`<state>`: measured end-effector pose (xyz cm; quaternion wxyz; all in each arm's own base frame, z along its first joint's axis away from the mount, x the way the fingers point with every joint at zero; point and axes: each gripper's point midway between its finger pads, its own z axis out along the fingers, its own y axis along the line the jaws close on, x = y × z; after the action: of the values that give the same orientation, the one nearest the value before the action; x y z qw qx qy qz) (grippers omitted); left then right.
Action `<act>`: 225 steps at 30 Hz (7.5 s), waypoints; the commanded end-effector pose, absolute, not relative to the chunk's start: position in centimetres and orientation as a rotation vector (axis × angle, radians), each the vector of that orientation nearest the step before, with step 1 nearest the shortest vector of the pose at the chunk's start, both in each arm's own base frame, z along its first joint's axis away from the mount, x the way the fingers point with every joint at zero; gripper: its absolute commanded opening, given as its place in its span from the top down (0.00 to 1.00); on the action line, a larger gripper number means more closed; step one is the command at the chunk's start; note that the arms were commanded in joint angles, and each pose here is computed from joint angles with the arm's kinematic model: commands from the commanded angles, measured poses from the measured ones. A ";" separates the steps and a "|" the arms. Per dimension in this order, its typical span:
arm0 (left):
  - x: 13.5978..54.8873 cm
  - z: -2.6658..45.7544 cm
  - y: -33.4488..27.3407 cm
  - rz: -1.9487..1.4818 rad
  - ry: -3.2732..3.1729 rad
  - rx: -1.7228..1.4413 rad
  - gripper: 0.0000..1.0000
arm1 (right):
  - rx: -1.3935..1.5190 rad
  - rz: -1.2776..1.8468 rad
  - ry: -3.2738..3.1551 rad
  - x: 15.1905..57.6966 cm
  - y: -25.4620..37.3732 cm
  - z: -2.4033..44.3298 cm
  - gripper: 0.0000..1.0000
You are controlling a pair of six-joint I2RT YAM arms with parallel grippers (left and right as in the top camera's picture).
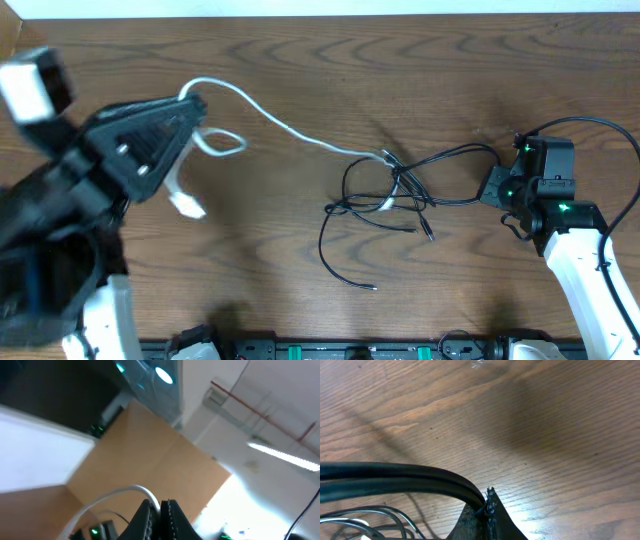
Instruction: Untangle cables
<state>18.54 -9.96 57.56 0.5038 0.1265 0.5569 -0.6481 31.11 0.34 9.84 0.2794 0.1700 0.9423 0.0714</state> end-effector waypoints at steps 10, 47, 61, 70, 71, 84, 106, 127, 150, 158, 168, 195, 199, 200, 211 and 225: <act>18.5 58.6 -6.8 -1.273 1.475 0.154 0.92 | 0.926 -0.118 2.391 29.5 -7.9 9.7 0.99; 21.2 61.2 -0.9 -1.187 1.427 -0.124 0.93 | 1.037 0.169 2.379 28.4 -9.1 7.1 0.99; 24.9 64.4 3.7 -1.286 1.385 -0.321 0.93 | 1.033 0.168 2.380 28.5 -9.1 7.1 0.99; 26.0 67.8 3.3 -1.347 1.363 -0.307 0.93 | 1.031 0.168 2.376 28.5 -9.1 7.1 0.99; 26.2 68.1 3.1 -1.367 1.353 -0.311 0.93 | 1.031 0.169 2.376 28.6 -9.1 7.1 0.99; 38.1 56.7 1.7 -1.303 1.459 -0.919 0.92 | 1.031 0.168 2.377 28.5 -9.1 7.1 0.99; 50.6 50.2 -32.2 -1.492 1.416 -0.204 0.93 | 0.365 0.722 2.573 26.7 0.5 7.9 0.99; 50.5 37.3 -36.3 -1.015 1.858 0.030 0.92 | 0.282 0.684 2.688 24.3 3.6 3.7 0.99; 48.3 19.9 -7.0 0.015 2.597 -0.505 0.93 | 0.241 0.603 2.663 25.2 2.8 3.7 0.99; 42.3 17.8 -4.7 0.170 2.841 -0.544 0.91 | 0.210 0.608 2.606 26.6 2.8 5.0 0.99; 40.1 17.5 -4.3 0.227 2.927 -0.546 0.20 | 0.208 0.532 2.542 27.9 1.6 10.7 0.84; 39.2 20.0 -4.2 0.189 2.880 -0.545 0.14 | -0.048 0.957 2.266 34.1 11.8 18.2 0.28; 39.2 20.0 -4.2 0.189 2.880 -0.545 0.14 | -0.050 1.046 2.236 35.5 14.9 18.1 0.34; 39.2 20.0 -4.2 0.190 2.880 -0.545 0.14 | -0.037 1.052 2.239 35.8 15.5 17.9 0.36; 39.2 20.0 -4.2 0.190 2.881 -0.545 0.14 | 0.397 0.623 2.312 38.9 15.9 11.5 0.37; 39.1 20.0 -4.2 0.191 2.882 -0.545 0.14 | 0.655 0.588 2.123 44.2 16.7 6.1 0.32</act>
<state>39.13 -4.32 19.51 0.0948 -0.1874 0.9756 0.0637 43.41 16.87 7.63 0.4003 0.2384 0.8505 0.2442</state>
